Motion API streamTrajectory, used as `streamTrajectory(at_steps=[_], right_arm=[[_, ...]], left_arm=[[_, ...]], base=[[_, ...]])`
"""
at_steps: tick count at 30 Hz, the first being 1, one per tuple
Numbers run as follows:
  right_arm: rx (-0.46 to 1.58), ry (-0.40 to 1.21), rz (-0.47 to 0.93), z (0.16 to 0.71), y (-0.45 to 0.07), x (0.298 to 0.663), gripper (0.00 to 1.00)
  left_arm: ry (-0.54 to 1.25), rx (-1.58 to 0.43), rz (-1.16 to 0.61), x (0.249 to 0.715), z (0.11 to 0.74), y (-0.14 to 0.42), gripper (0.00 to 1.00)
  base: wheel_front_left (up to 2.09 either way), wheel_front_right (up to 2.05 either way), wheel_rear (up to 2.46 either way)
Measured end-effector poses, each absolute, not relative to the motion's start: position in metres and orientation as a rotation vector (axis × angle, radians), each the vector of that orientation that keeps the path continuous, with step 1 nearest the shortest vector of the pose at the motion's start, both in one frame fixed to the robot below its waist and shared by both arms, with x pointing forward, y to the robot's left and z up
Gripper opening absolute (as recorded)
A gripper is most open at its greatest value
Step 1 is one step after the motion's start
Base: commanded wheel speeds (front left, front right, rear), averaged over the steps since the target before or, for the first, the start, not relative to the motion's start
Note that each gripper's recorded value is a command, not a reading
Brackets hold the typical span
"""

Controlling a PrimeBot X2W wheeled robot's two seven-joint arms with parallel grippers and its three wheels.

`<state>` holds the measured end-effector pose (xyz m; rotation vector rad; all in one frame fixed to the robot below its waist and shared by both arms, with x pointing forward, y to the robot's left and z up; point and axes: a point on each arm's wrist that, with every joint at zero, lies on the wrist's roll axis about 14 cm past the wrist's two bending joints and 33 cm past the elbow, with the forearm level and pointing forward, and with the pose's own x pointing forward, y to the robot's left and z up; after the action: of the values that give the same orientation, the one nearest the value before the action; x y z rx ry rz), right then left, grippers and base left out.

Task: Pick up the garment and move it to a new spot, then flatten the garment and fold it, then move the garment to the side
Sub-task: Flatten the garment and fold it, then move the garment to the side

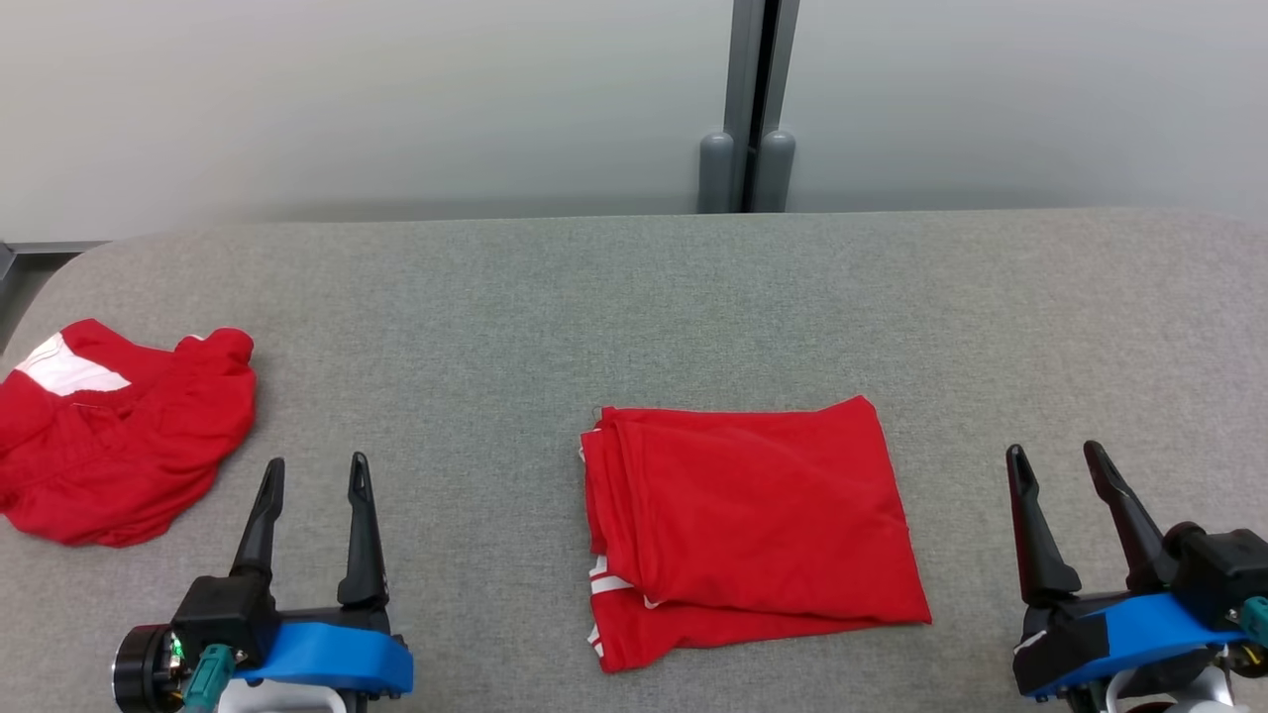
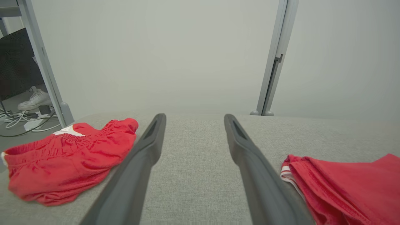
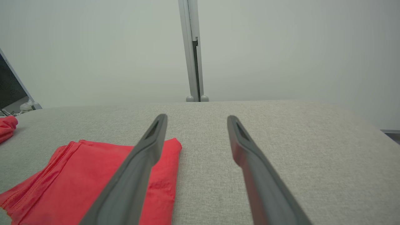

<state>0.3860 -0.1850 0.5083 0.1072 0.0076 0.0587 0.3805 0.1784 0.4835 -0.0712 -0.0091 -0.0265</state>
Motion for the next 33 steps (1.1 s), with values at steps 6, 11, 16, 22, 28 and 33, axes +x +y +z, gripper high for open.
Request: streamTrajectory(at_steps=[6,11,16,22,28,33], right_arm=[[0.101,0.025,0.062,0.506,-0.183,0.384,1.00],[0.100,0.037,0.071,0.505,-0.180,0.386,1.00],[0.093,0.058,0.084,0.500,-0.175,0.392,1.00],[0.079,0.054,0.148,0.509,-0.155,0.416,1.00],[0.064,0.135,0.213,0.489,-0.133,0.434,1.00],[0.070,0.224,0.237,0.460,-0.124,0.437,1.00]], left_arm=[[0.005,-0.064,-0.016,0.376,0.481,0.181,1.00],[0.007,-0.067,-0.008,0.374,0.481,0.182,1.00],[0.013,-0.068,-0.001,0.373,0.479,0.185,1.00],[0.011,-0.072,0.005,0.380,0.480,0.187,1.00],[0.012,-0.073,0.015,0.385,0.479,0.190,1.00],[0.025,-0.076,0.031,0.385,0.474,0.195,1.00]], base=[[0.00,0.00,0.00],[0.00,0.00,0.00],[0.00,0.00,0.00],[0.00,0.00,0.00],[0.00,0.00,0.00],[0.00,0.00,0.00]])
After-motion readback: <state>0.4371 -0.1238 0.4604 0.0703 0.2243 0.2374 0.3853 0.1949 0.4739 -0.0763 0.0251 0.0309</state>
